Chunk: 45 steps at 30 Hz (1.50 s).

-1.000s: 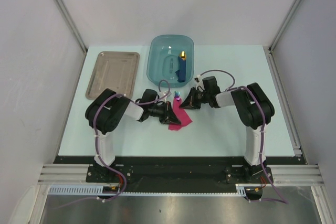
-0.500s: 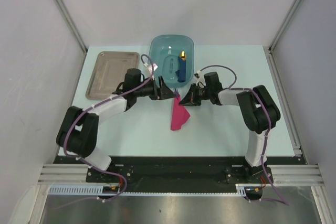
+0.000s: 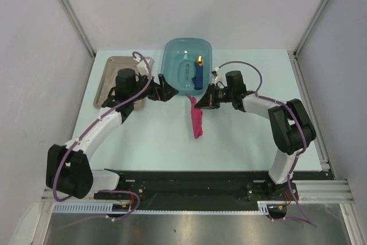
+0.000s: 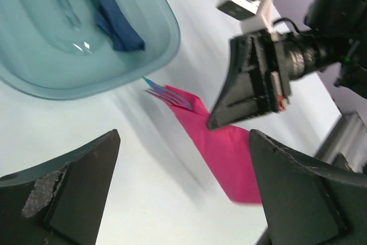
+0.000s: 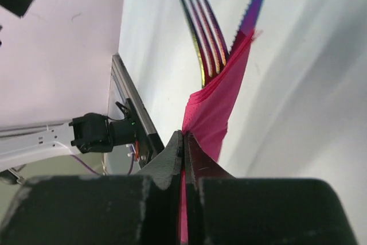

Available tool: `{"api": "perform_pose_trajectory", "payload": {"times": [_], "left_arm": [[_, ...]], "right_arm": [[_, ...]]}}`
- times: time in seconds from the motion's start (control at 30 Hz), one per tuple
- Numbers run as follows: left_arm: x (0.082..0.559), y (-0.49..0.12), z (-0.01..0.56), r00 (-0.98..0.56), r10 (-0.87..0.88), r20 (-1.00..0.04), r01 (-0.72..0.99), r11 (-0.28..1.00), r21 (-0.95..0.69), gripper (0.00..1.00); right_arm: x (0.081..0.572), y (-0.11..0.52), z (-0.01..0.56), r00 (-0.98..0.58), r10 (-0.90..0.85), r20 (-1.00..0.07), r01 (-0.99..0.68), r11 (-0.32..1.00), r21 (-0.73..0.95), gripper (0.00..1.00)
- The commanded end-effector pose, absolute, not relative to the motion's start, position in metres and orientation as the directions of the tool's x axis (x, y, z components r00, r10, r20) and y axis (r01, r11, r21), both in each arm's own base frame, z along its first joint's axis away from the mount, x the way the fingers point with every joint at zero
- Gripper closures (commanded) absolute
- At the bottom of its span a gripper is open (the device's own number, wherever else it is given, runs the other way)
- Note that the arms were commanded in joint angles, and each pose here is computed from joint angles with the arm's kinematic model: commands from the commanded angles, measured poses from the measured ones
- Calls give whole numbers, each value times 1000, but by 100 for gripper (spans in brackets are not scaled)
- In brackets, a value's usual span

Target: Place the utensils on the paper napkin and roll it up

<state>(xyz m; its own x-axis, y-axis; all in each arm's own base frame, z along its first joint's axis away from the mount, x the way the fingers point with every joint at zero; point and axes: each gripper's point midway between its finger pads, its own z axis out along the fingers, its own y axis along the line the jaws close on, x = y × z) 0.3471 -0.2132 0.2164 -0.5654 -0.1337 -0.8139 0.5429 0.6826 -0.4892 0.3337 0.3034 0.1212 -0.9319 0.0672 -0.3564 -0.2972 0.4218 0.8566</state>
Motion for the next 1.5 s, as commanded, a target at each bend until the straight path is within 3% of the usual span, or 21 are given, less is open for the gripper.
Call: {"api": "perform_pose_trajectory", "payload": {"times": [0.0, 0.1, 0.3, 0.4, 0.6, 0.73, 0.8, 1.1, 1.47], "left_arm": [[352, -184, 278, -351, -190, -917, 540, 758, -364, 0], [340, -176, 295, -243, -175, -954, 573, 768, -287, 0], [310, -169, 298, -271, -72, -960, 660, 712, -240, 0], [279, -176, 309, -268, -91, -959, 767, 583, -270, 0], [228, -180, 334, -71, -129, -989, 871, 476, -125, 2], [191, -196, 334, -117, -186, -975, 947, 274, -166, 5], [181, -204, 325, -160, -181, -970, 956, 217, -198, 5], [150, -226, 353, -79, -259, -963, 988, 108, -111, 5], [115, -249, 371, -97, -351, -931, 995, -56, -82, 13]], "right_arm": [[326, 315, 201, -823, 11, -568, -538, 308, 785, 100], [317, 316, 227, -772, -18, -635, -614, 282, 738, 100], [292, 313, 286, -657, -50, -752, -743, 209, 636, 100], [275, 310, 315, -601, -53, -797, -793, 166, 587, 100], [242, 305, 355, -493, -53, -869, -869, 89, 487, 100], [214, 299, 383, -393, -28, -919, -919, 36, 392, 100], [201, 299, 390, -355, -27, -935, -935, 11, 354, 100], [144, 305, 422, -223, 8, -975, -974, -49, 223, 100], [126, 315, 437, -172, 26, -985, -983, -72, 170, 100]]}}
